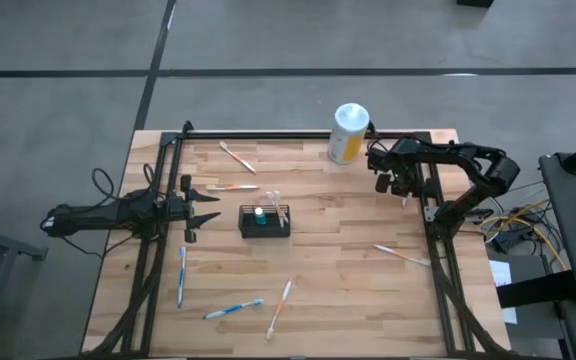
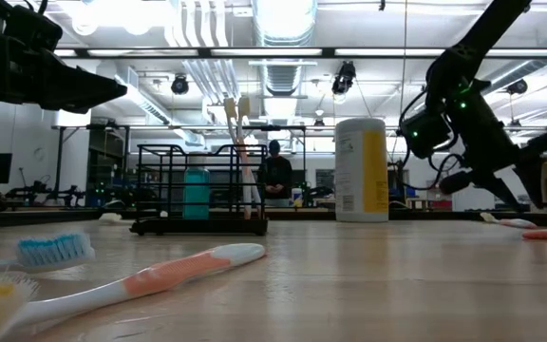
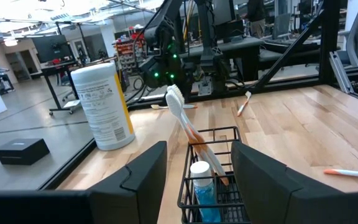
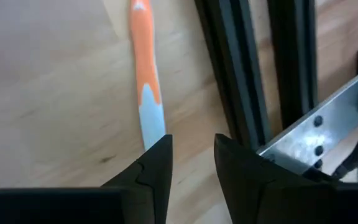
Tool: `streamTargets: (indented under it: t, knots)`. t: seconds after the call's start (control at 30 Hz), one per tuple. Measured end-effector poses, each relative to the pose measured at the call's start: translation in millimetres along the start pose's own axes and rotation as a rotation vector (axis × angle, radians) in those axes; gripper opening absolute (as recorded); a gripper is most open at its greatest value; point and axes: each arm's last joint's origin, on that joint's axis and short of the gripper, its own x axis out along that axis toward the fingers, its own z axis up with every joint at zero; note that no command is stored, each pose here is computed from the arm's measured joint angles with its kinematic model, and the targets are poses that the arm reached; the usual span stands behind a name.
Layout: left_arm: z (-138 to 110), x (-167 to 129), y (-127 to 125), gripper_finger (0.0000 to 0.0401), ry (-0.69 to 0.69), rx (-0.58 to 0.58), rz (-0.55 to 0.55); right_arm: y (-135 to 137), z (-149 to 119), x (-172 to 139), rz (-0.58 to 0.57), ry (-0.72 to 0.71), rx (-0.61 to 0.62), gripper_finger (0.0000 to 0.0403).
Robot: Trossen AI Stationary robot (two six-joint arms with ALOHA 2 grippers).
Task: Pick & Place toothbrushing station
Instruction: Put the orange toothbrush into the right section of the wire organizer
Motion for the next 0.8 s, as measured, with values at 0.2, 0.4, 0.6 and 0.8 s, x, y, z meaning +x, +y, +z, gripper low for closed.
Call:
streamTargets:
  t: [0.2, 0.4, 0.6, 0.8]
  knots:
    - [0.0, 0.0, 0.0, 0.0187, 0.0, 0.0, 0.0, 5.7, 0.1, 3.2, 0.069, 0.013, 0.011, 0.0108]
    - [0.0, 0.0, 0.0, 0.0186, 0.0, 0.0, 0.001, 7.2, 0.3, 4.3, 0.086, 0.008, 0.011, 0.0109]
    - [0.0, 0.0, 0.0, 0.0186, 0.0, 0.0, 0.0, 3.0, -3.3, 15.2, 0.066, 0.017, 0.009, 0.0107]
    - [0.1, 0.0, 0.0, 0.0186, -0.001, 0.0, 0.0, 2.6, -5.3, 22.1, 0.092, 0.03, 0.007, 0.0094]
